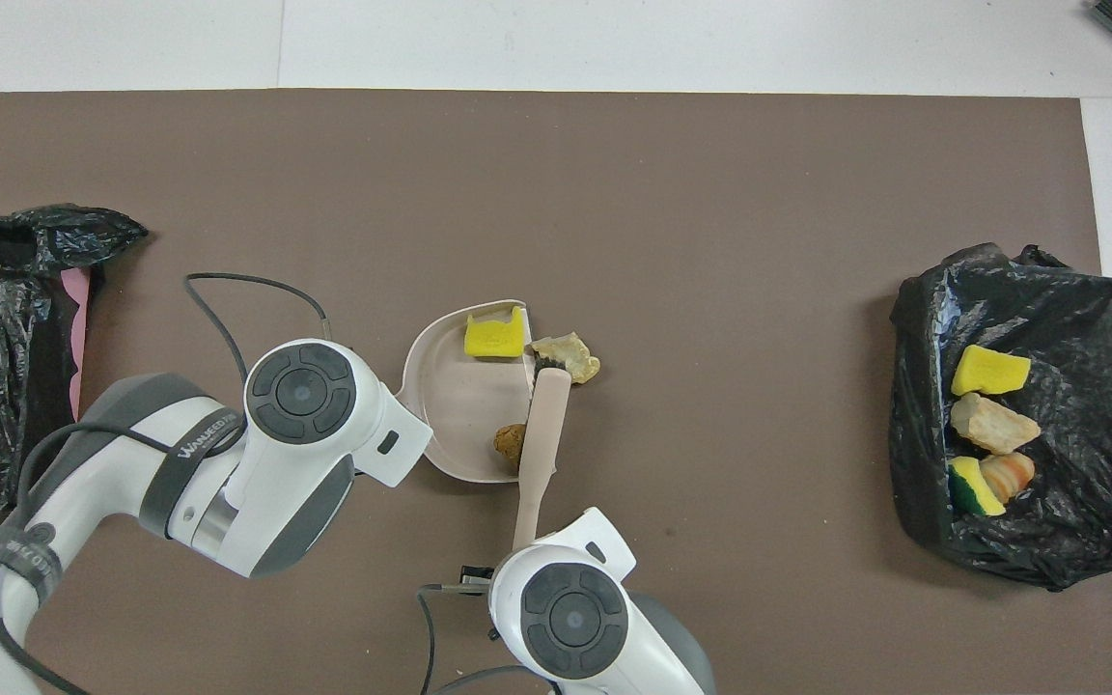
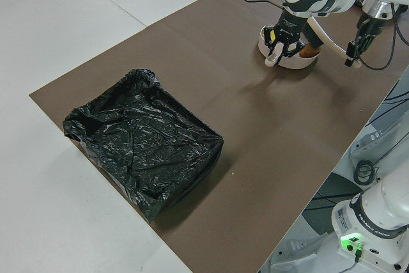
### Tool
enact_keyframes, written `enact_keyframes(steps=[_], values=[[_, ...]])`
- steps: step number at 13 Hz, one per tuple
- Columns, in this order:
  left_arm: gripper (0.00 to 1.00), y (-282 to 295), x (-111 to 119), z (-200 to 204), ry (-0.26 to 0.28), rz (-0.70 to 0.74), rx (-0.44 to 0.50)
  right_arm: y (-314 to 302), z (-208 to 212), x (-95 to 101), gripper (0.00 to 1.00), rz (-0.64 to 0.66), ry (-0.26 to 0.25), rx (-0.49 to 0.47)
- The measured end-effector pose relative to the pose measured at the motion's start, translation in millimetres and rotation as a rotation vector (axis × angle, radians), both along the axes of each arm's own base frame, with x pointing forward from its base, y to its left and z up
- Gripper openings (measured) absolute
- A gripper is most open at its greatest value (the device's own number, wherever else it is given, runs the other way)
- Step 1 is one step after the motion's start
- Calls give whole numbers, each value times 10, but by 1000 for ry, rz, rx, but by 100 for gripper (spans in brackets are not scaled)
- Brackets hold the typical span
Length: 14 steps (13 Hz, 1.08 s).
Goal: Sweep and dump trash in bin
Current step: 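Sweep the sponge and bread into the dustpan with the right gripper's brush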
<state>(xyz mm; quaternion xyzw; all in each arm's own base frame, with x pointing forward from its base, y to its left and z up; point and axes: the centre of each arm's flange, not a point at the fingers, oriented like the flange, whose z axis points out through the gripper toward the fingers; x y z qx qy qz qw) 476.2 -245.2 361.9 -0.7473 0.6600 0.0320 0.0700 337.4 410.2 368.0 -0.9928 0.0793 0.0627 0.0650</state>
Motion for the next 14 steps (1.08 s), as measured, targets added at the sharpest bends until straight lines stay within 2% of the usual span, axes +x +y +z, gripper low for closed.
enact_keyframes(steps=[2,4,6,9,11,14], values=[[31,0,10,3,-9,4,-6,-88,321,196,27,-4,43,-34],[31,5,14,3,-11,6,-7,-393,560,571,27,46,33,-89],[31,8,16,2,-12,7,-8,-813,485,940,27,127,12,-136],[31,9,15,-1,-13,24,-12,-1499,234,1465,27,274,21,-166],[31,11,10,-10,-8,43,-21,-1578,106,1619,27,322,37,-157],[31,13,7,-16,-3,59,-29,-1179,-178,1577,27,391,69,-140]])
